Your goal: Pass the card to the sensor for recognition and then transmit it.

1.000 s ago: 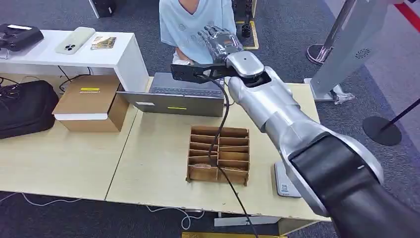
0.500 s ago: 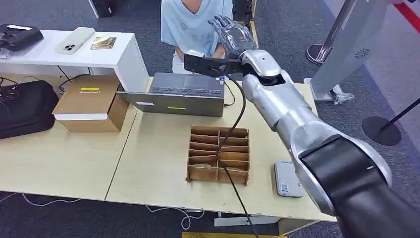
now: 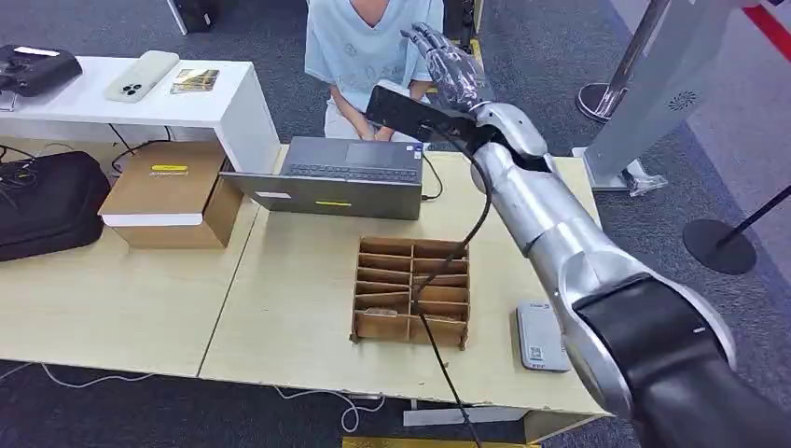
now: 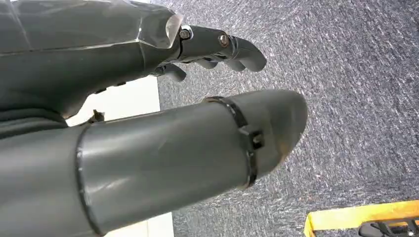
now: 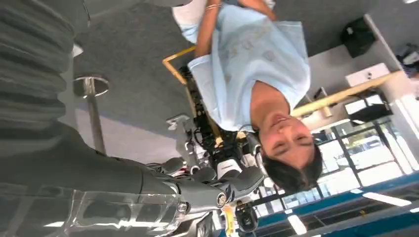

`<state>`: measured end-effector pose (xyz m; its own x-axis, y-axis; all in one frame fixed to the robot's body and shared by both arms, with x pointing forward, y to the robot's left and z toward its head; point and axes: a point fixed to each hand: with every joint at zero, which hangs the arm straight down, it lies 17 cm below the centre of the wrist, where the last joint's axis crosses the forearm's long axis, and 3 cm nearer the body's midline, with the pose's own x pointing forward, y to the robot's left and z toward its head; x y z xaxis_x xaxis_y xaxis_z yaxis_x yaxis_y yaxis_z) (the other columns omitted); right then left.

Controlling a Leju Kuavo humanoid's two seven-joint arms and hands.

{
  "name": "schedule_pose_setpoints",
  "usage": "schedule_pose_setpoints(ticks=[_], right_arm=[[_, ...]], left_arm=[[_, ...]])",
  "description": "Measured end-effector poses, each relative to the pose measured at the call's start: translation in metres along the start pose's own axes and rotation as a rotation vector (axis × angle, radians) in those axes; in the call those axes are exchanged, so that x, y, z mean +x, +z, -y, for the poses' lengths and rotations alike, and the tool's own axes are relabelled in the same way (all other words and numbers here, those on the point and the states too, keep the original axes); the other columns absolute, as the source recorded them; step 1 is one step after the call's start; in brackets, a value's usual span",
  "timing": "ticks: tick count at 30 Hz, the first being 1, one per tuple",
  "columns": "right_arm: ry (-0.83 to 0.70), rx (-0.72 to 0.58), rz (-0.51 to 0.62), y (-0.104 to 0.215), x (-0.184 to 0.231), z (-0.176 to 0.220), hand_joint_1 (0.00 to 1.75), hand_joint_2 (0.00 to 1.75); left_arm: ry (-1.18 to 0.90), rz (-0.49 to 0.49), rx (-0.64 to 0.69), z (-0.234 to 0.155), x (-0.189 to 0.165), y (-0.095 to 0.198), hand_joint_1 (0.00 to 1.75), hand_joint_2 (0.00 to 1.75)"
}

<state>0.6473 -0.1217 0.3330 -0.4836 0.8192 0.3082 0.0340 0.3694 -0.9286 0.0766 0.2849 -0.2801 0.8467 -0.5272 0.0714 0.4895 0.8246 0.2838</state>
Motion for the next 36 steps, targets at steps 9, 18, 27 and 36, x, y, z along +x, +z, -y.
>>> schedule_pose_setpoints(ticks=[9,18,27,36], right_arm=[[-0.294,-0.109,0.095,0.012,0.020,0.013,0.00,1.75],[-0.494,-0.219,0.140,0.037,0.017,0.029,0.00,1.75],[-0.763,-0.272,0.159,0.087,0.009,0.017,0.00,1.75],[-0.823,-0.339,0.171,0.170,0.001,-0.001,0.00,1.75]], left_arm=[[0.005,-0.001,0.002,0.000,0.000,0.000,0.00,0.00],[0.010,-0.005,0.012,-0.002,-0.001,0.000,0.00,0.00],[0.056,-0.013,0.012,0.001,-0.002,0.000,0.00,0.00],[0.041,0.003,0.017,0.004,0.001,0.001,0.00,0.00]])
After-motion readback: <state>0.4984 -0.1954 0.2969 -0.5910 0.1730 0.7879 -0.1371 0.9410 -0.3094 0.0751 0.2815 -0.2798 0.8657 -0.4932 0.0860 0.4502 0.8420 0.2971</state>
